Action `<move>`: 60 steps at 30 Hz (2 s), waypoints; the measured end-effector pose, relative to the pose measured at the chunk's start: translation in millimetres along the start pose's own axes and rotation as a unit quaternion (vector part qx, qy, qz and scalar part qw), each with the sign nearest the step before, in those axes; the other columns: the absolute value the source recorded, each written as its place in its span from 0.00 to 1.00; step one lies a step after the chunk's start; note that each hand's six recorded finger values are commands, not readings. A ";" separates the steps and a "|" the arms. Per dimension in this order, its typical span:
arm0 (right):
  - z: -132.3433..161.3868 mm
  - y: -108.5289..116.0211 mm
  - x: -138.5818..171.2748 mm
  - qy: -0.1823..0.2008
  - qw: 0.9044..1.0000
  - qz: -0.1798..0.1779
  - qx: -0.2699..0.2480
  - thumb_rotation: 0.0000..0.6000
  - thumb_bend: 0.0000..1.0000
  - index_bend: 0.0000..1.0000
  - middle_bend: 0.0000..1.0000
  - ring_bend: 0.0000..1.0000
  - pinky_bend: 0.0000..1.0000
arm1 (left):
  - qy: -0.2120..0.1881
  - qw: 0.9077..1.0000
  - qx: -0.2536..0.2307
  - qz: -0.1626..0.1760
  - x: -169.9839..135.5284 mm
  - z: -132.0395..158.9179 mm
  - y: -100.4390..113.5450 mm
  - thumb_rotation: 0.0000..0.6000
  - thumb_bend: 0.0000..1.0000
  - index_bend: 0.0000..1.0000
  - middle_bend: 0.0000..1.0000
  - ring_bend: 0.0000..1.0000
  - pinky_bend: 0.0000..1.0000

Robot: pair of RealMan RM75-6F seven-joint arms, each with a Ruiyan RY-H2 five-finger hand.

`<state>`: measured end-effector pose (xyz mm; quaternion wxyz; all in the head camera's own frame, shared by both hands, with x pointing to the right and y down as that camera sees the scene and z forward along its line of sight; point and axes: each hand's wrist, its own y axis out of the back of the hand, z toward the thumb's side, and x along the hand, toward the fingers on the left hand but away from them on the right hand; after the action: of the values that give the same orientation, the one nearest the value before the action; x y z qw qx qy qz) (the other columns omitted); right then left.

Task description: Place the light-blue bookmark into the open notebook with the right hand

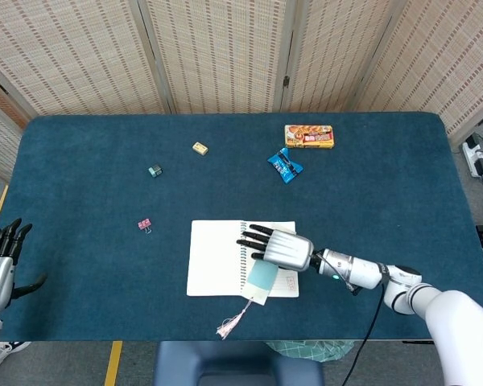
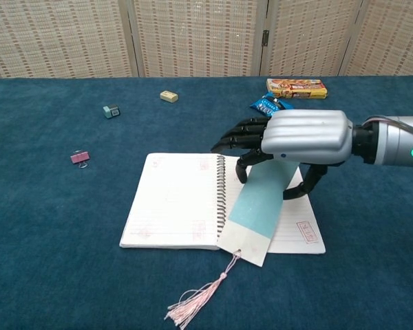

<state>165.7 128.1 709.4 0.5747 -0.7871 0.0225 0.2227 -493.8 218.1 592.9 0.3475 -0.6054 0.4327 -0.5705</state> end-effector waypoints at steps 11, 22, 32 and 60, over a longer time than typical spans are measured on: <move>-15.4 -8.8 -21.4 0.007 0.999 0.003 -0.034 1.00 0.26 0.53 0.09 0.06 0.09 | 0.013 1.000 0.003 -0.001 4.3 -5.7 -2.6 1.00 0.24 0.11 0.00 0.00 0.00; -15.7 -13.7 -33.9 0.015 0.999 0.011 -0.038 1.00 0.25 0.51 0.08 0.06 0.09 | 0.021 1.000 0.004 -0.001 7.0 -9.7 -3.4 1.00 0.24 0.11 0.00 0.00 0.00; -19.2 -14.0 -33.3 0.010 1.000 0.011 -0.027 1.00 0.25 0.42 0.05 0.05 0.09 | 0.023 1.000 0.004 0.001 6.9 -10.2 -3.0 1.00 0.24 0.11 0.00 0.00 0.00; -17.9 5.1 -24.3 -0.030 0.982 -0.048 -0.179 1.00 0.24 0.12 0.23 0.16 0.22 | 0.016 1.000 0.001 0.005 5.0 -6.4 -1.0 1.00 0.24 0.11 0.00 0.00 0.00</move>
<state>148.2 104.6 718.3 0.4347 -0.8706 -0.0730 0.2186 -500.2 214.4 596.4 0.3438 -0.5940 0.4404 -0.5788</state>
